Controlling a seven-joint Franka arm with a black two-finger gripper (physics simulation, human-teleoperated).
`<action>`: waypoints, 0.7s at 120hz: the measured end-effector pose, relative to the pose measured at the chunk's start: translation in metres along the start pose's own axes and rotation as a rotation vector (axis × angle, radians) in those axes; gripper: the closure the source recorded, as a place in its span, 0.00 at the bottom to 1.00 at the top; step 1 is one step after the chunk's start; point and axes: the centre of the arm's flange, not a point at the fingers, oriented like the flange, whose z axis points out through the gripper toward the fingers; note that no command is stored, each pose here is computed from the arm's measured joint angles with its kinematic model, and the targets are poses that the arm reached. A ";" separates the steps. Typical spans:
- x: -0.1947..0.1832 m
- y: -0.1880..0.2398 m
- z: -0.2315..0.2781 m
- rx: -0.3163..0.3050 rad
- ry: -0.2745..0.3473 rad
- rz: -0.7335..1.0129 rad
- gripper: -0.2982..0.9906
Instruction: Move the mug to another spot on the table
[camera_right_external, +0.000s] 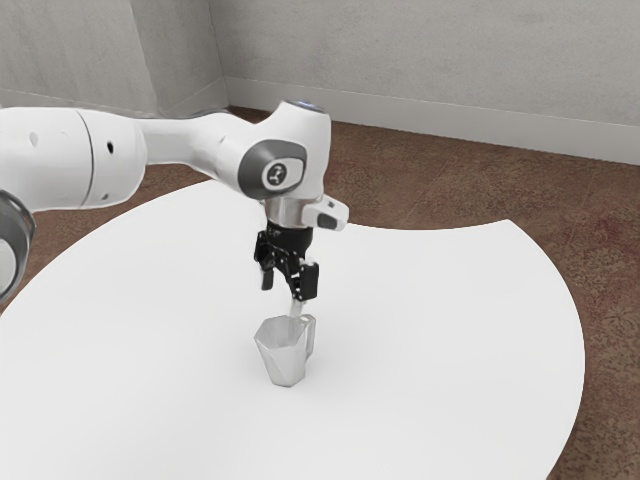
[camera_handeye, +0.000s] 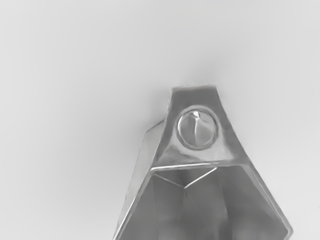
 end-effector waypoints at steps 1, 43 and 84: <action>0.001 0.001 0.001 -0.001 0.002 0.000 0.23; 0.024 0.010 0.027 -0.044 0.047 -0.087 0.23; 0.046 0.018 0.044 -0.022 0.050 -0.115 0.23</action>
